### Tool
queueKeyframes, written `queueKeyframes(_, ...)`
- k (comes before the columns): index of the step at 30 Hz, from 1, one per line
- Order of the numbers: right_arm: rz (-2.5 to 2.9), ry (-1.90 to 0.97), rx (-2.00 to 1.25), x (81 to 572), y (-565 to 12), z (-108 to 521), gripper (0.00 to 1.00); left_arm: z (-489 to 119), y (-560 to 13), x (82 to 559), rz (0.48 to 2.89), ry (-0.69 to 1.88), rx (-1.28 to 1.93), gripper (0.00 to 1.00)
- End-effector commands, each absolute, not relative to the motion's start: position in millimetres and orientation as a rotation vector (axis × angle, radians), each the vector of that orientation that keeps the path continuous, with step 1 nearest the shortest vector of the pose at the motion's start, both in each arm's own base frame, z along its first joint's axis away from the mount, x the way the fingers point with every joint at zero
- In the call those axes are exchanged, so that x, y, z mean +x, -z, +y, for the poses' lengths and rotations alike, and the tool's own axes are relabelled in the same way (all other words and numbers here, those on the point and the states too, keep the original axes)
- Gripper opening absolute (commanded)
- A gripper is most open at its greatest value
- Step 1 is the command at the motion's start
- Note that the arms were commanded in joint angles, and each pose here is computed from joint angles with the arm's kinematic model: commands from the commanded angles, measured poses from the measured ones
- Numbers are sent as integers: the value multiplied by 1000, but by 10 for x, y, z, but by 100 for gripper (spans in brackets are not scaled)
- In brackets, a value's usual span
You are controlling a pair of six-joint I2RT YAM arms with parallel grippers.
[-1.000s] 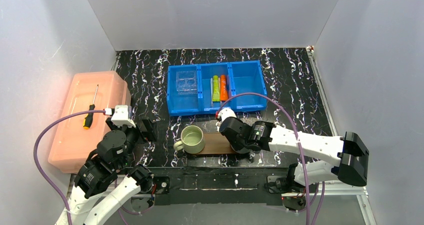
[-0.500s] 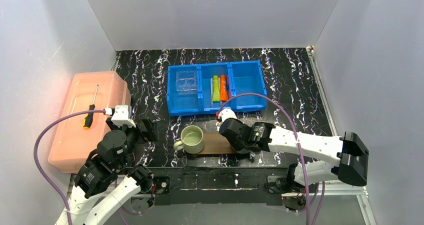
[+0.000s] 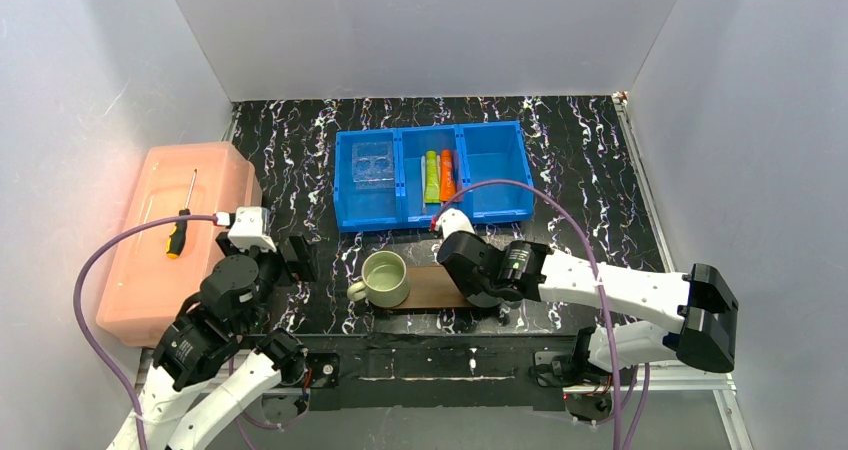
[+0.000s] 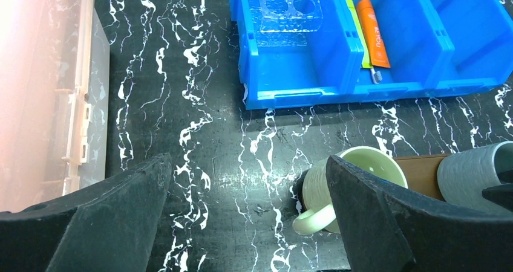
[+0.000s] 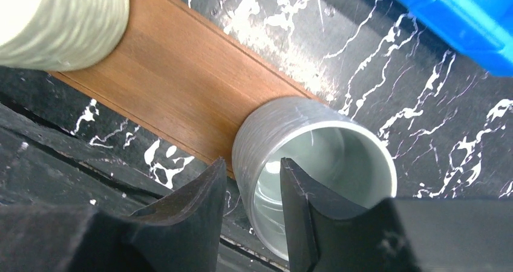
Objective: Prepare toiletry sets of a toothbrush and toothpaste on the tray
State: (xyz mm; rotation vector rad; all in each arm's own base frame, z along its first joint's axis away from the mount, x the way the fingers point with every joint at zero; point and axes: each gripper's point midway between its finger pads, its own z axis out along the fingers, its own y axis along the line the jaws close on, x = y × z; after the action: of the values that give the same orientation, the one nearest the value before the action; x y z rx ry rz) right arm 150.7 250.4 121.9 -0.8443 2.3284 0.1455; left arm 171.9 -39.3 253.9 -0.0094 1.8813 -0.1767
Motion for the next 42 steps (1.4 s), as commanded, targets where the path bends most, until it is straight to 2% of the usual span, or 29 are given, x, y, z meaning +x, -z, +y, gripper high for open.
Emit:
queueKeyframes(1,2222,-200,-783,1640,-1644,2638,47,-436,-2477,1764,1916,156,8,99)
queueKeyframes(14,2048,-202,-724,1876,-2320,2710,62,-825,-2556,2020,2020,180,121,99)
queueKeyframes(25,2017,-263,-640,1888,-2334,2693,76,-1351,-2695,2556,2126,173,182,99)
queueKeyframes(34,2036,-330,-662,1779,-2315,2684,78,-1728,-2586,3099,2240,132,226,99)
queueKeyframes(42,2024,-377,-655,1697,-2337,2558,78,-1709,-2263,3537,2384,197,82,99)
